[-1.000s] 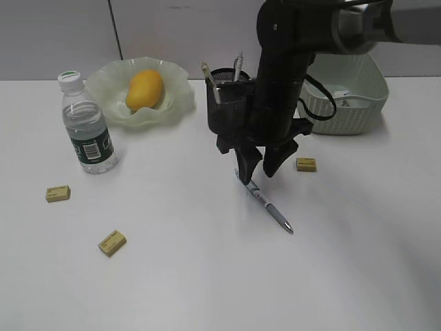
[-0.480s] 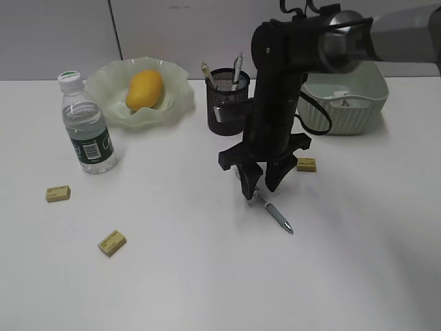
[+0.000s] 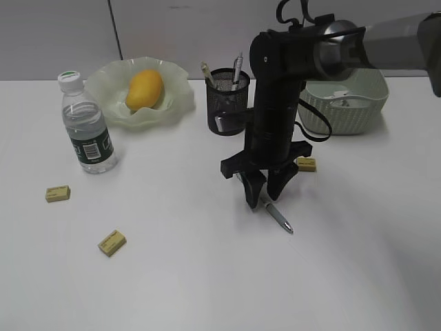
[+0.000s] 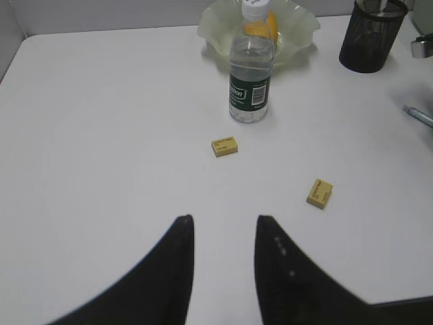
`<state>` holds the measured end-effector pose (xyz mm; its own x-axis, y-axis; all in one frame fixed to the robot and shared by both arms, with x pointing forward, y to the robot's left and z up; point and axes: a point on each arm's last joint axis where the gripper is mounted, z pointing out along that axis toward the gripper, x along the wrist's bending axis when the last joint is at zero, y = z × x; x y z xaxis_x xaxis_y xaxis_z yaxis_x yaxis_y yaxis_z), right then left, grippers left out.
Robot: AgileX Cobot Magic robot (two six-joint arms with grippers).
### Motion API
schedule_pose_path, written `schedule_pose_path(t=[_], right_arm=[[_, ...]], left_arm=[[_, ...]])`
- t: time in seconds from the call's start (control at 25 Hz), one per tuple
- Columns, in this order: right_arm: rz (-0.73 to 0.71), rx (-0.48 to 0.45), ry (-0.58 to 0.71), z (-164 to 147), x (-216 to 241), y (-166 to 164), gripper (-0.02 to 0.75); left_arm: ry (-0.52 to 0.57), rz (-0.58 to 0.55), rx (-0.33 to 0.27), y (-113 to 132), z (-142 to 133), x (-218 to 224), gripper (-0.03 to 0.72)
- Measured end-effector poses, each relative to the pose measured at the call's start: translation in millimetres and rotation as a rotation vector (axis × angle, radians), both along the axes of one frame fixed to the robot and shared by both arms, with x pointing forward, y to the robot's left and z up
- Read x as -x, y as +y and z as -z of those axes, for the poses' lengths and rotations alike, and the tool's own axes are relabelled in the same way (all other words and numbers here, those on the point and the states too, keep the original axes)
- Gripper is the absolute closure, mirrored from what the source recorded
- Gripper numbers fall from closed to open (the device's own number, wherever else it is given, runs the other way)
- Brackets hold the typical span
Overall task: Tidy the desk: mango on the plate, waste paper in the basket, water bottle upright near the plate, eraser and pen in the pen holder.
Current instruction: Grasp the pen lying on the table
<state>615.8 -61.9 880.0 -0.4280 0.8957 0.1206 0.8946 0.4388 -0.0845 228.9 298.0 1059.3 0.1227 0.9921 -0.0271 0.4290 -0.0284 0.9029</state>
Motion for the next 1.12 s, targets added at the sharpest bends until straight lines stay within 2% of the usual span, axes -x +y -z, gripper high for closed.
schedule_pose_path(t=[0.44,0.6,0.8,1.12], right_arm=[[-0.002,0.008,0.015,6.7,0.6,-0.3,0.391],[-0.002,0.009,0.016,7.0,0.6,-0.3,0.458],[-0.003,0.014,0.023,9.3,1.0,-0.6,0.626],[-0.003,0.006,0.01,2.5,0.6,-0.4,0.626]], left_arm=[[0.0,-0.002,-0.002,0.2,0.0,0.0,0.45],[0.0,-0.002,-0.002,0.2,0.0,0.0,0.45],[0.0,-0.002,-0.003,0.3,0.0,0.0,0.45],[-0.001,-0.005,-0.006,0.6,0.0,-0.1,0.45]])
